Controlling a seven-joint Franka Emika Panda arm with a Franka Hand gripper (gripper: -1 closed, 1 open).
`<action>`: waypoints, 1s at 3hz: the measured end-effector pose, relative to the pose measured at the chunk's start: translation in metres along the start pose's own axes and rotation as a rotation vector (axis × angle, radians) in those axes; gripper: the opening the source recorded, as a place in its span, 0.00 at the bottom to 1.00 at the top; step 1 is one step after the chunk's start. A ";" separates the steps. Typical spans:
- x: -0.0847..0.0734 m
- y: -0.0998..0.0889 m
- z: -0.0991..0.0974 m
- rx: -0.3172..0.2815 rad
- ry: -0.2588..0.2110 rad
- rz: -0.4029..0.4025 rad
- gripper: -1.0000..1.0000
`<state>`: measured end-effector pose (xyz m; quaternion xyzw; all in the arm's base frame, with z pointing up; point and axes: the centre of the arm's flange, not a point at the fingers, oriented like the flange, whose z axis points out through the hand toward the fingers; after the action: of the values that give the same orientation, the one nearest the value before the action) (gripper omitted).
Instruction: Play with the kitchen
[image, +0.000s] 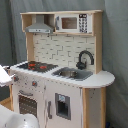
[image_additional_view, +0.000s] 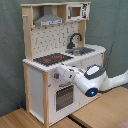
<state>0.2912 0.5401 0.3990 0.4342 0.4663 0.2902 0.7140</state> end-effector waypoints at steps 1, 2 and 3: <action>0.005 -0.011 -0.001 -0.022 0.076 -0.073 1.00; 0.008 -0.014 -0.008 -0.042 0.157 -0.150 1.00; 0.011 -0.017 -0.011 -0.058 0.221 -0.226 1.00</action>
<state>0.2861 0.5453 0.3777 0.3236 0.5795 0.2672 0.6986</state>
